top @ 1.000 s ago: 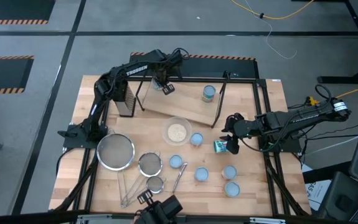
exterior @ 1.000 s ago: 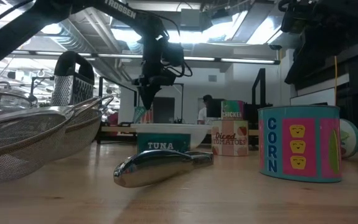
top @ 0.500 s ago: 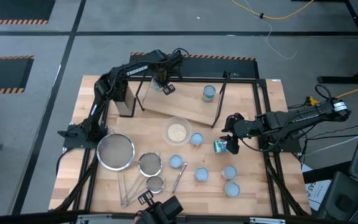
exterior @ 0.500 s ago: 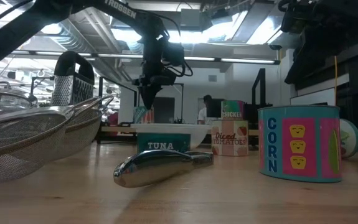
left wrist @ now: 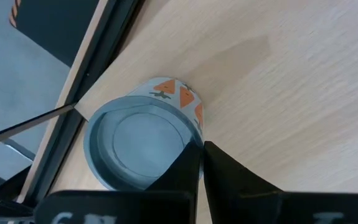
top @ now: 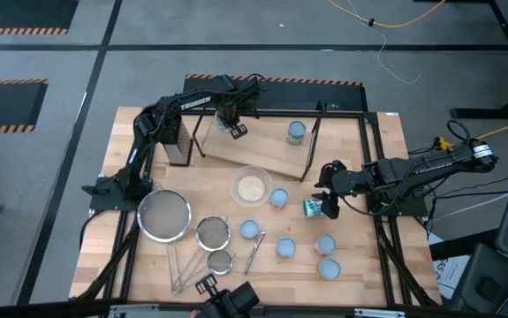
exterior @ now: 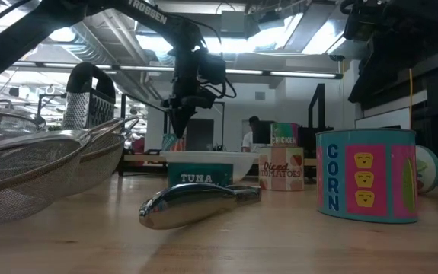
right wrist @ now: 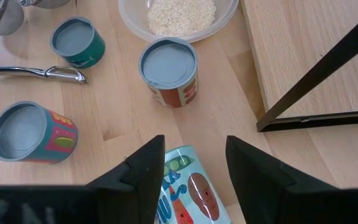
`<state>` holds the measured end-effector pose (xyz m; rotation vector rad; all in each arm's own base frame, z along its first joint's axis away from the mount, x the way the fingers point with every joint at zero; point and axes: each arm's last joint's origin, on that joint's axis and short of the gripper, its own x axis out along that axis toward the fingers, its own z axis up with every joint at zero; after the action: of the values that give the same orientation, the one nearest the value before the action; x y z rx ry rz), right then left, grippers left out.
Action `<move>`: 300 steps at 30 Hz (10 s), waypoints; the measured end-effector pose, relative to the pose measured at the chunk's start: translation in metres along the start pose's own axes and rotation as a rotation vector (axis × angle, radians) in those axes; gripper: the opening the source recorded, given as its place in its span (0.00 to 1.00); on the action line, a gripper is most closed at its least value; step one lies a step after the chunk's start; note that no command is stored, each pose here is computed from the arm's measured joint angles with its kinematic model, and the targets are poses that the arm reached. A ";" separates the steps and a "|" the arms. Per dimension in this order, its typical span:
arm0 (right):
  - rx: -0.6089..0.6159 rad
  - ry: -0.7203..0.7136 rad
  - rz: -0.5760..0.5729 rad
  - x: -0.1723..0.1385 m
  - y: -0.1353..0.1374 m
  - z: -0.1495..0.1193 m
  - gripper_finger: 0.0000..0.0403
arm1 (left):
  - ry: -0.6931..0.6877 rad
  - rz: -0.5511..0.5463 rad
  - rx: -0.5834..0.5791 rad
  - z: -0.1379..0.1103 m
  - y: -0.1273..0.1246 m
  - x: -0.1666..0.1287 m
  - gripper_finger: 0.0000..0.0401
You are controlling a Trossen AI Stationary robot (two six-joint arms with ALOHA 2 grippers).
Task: Pick and place cans onto a shelf
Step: Put the canned carrots on the shelf, then put the canned tomatoes on the shelf
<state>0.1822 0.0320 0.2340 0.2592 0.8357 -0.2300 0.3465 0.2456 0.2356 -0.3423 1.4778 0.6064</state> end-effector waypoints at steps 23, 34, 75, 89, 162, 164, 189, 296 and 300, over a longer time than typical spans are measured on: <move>0.001 0.000 0.000 0.000 0.000 0.000 0.43 | -0.036 -0.004 0.030 0.004 -0.001 0.002 0.22; 0.001 0.001 0.001 0.000 0.000 0.000 0.43 | -0.048 -0.004 0.028 0.002 0.000 -0.004 0.25; 0.003 -0.002 0.001 0.000 0.000 0.000 0.43 | -0.464 -0.196 0.529 -0.061 -0.200 -0.115 0.24; 0.001 0.060 0.096 -0.003 0.002 -0.003 0.43 | -0.678 -0.300 0.629 -0.079 -0.261 -0.133 0.24; -0.013 0.037 0.176 -0.028 -0.006 -0.008 0.43 | -0.424 -0.128 0.654 -0.052 -0.306 -0.006 0.24; -0.015 0.037 0.177 -0.027 -0.006 -0.008 0.43 | -0.420 -0.149 0.658 -0.051 -0.308 -0.003 0.24; -0.016 0.035 0.177 -0.027 -0.006 -0.008 0.43 | -0.458 -0.184 0.660 -0.047 -0.309 -0.034 0.01; -0.012 0.025 0.152 -0.022 -0.004 -0.006 0.43 | -0.212 -0.043 0.086 -0.079 -0.056 -0.020 0.02; -0.012 0.026 0.152 -0.022 -0.004 -0.006 0.43 | -0.209 -0.041 0.086 -0.079 -0.056 -0.019 0.02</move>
<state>0.1628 0.0321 0.2466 0.3135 0.8384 -0.0796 0.3136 0.1526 0.2399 -0.2345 1.2893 0.5271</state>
